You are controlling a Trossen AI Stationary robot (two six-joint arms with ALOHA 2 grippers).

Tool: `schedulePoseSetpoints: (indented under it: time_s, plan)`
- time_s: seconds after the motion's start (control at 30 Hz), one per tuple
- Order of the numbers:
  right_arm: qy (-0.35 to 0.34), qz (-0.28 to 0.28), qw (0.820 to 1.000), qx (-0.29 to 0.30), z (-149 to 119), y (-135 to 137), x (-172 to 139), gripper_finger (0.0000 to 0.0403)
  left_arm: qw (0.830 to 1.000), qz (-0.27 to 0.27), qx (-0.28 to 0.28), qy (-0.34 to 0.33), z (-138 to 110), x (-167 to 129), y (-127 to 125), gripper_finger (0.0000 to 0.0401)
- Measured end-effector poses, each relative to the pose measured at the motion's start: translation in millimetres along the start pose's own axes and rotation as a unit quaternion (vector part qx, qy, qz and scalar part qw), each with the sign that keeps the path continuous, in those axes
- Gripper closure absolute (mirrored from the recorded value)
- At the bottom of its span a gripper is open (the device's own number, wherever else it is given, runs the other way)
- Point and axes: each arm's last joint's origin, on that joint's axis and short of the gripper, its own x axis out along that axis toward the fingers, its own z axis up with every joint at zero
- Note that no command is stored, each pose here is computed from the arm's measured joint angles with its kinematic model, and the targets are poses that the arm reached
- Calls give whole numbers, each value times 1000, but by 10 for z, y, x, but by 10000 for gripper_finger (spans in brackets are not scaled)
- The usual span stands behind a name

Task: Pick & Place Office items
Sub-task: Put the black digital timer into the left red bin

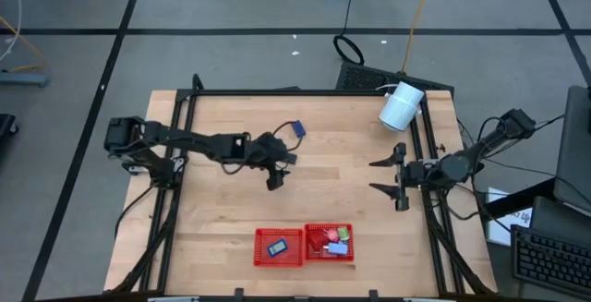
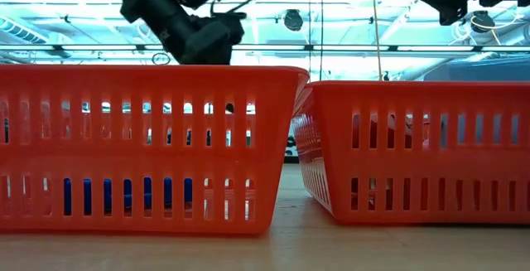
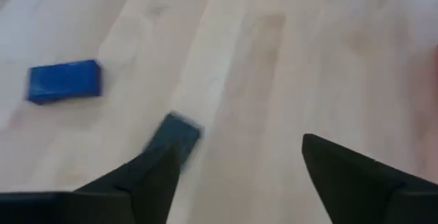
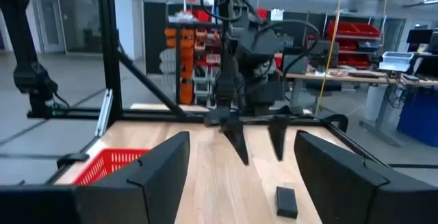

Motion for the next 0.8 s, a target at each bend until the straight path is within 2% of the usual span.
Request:
schedulePoseSetpoints:
  time_s: [0.13,0.23,0.33,0.5,0.8]
  plan:
    - [-11,0,1000,11,-50,-39,-62,150,998,21,60,11,134,93,104,70]
    - [-6,0,1000,16,-116,-46,-79,149,996,33,78,26,167,180,215,61]
    - [0,0,1000,19,-171,-44,-83,149,996,41,67,48,124,268,363,60]
    - [4,1,1000,24,-204,-43,-85,149,995,24,46,81,32,419,542,67]
    - [7,2,1000,20,-211,-42,-85,149,992,-9,47,116,-130,685,645,75]
